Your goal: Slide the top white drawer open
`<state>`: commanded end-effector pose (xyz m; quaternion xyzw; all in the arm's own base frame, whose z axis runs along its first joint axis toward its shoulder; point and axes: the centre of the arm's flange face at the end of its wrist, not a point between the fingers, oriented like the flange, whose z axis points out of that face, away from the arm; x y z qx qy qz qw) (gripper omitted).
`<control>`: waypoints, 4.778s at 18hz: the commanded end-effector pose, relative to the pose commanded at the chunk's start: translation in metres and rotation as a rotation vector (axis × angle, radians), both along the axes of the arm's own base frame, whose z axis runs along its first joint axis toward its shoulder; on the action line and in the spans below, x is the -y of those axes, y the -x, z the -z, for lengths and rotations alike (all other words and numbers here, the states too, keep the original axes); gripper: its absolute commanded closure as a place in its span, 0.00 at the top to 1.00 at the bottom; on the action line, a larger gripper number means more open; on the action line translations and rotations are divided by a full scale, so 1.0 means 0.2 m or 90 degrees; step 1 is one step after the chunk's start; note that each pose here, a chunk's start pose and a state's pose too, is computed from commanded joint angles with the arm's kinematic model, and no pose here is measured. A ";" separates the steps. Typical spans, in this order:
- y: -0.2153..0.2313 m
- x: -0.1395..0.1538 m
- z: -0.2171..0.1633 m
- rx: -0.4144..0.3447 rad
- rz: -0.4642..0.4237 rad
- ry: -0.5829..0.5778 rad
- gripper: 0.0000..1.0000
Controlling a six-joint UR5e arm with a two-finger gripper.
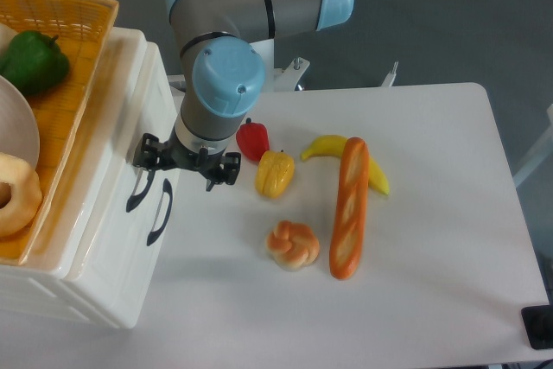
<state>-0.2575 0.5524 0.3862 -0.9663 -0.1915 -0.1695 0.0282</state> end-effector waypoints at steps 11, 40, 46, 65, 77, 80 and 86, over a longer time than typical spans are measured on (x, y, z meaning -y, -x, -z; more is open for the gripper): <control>0.00 0.00 0.02 0.002 0.002 0.004 1.00; -0.02 0.00 0.03 -0.012 0.012 0.009 1.00; -0.02 0.00 0.00 -0.053 0.023 0.029 1.00; 0.01 0.00 -0.04 -0.127 0.043 0.043 1.00; 0.11 0.01 -0.06 -0.134 0.043 0.036 1.00; 0.12 0.01 -0.06 -0.134 0.042 0.036 1.00; 0.21 0.02 -0.06 -0.137 0.027 0.034 1.00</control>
